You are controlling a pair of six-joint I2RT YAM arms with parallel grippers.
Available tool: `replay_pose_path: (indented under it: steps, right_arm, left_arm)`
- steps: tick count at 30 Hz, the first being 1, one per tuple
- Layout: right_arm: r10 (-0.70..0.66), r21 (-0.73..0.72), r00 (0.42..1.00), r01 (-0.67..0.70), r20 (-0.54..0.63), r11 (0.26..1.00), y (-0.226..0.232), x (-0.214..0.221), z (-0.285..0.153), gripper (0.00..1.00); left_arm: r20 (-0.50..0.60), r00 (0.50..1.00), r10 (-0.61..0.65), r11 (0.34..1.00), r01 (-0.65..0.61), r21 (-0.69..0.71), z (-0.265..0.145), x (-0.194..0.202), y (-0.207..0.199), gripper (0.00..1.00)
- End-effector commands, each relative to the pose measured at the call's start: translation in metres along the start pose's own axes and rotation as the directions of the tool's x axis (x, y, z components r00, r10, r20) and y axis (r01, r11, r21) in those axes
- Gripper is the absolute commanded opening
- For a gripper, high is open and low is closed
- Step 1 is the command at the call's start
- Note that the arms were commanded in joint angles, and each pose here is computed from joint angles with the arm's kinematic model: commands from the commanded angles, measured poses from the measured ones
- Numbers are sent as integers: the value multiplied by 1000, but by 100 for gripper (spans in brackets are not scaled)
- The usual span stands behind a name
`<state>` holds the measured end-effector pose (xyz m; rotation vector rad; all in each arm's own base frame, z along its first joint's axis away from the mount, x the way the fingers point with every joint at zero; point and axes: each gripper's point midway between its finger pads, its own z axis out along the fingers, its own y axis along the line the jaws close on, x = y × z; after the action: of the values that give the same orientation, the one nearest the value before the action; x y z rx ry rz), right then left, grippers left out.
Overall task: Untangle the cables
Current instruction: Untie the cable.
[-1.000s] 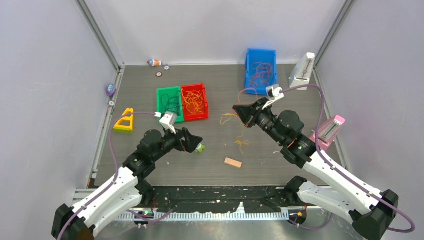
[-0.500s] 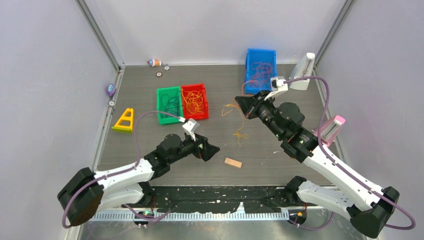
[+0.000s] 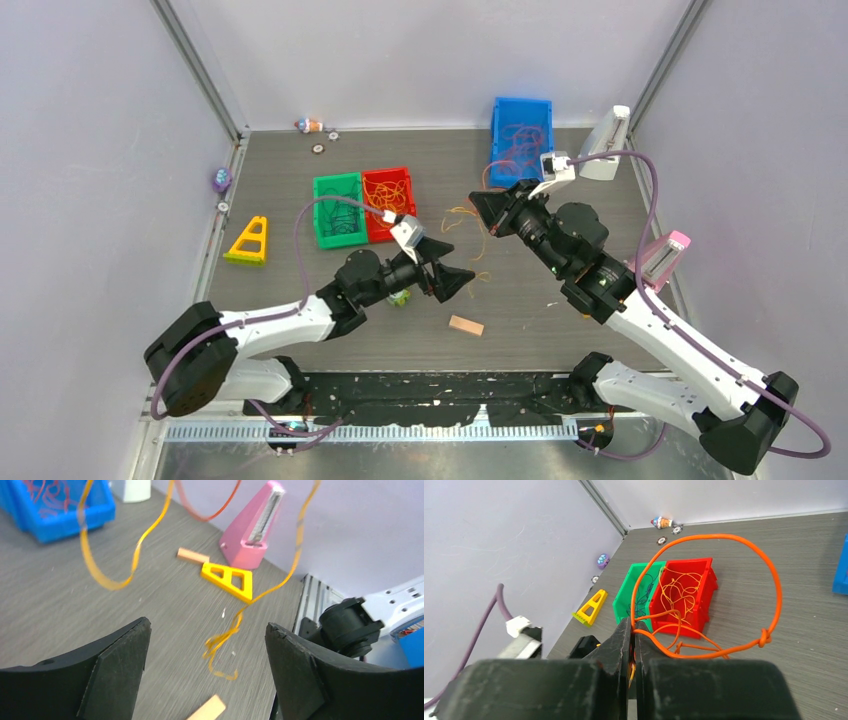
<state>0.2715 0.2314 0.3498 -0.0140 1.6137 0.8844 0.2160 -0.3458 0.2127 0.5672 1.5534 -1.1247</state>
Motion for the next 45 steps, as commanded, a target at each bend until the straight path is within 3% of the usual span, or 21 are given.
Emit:
replay_pose_path:
  steps: [1,10,13,16,18,19,25,29,31,36,41,45]
  right_arm:
    - [21,-32,999,-19,49,999,15,-24,1,6]
    - [24,-35,999,-23,41,999,16,-25,-3,5]
    - [35,-40,999,-33,33,999,17,-22,-2,6]
    - [51,-52,998,-49,30,997,19,-20,-3,5]
    - [59,-62,998,-57,28,996,20,-20,-5,5]
    - [60,-61,998,-58,28,996,20,-20,-6,5]
    - [-18,58,998,14,67,998,-6,-31,-22,5]
    - [-140,246,987,117,78,962,-45,-47,-36,5]
    - [-203,355,977,170,58,919,-71,-50,-43,5]
    - [-213,516,976,209,-54,831,-140,-24,-57,5]
    - [-99,577,989,146,-112,804,-193,16,-67,5]
    - [-64,586,989,130,-133,799,-206,32,-69,5]
  left_arm:
    - [126,988,89,991,-101,89,20,-41,-24,81]
    - [54,981,184,965,-191,179,33,-25,-33,63]
    - [-5,978,206,965,-203,166,40,-20,-29,38]
    - [-13,979,206,965,-200,170,43,-18,-28,24]
    - [-19,980,197,964,-190,188,46,-15,-31,3]
    - [-28,982,189,965,-180,193,46,-13,-31,0]
    - [-45,992,116,988,-111,111,14,15,-14,0]
    - [-257,966,-36,996,15,-84,-20,52,28,0]
    - [-289,946,-143,978,90,-190,-45,57,52,0]
    - [-161,944,-287,900,208,-382,-106,44,97,0]
    - [-61,960,-272,841,206,-500,-144,14,115,0]
    - [4,975,-223,804,187,-564,-167,-11,118,0]
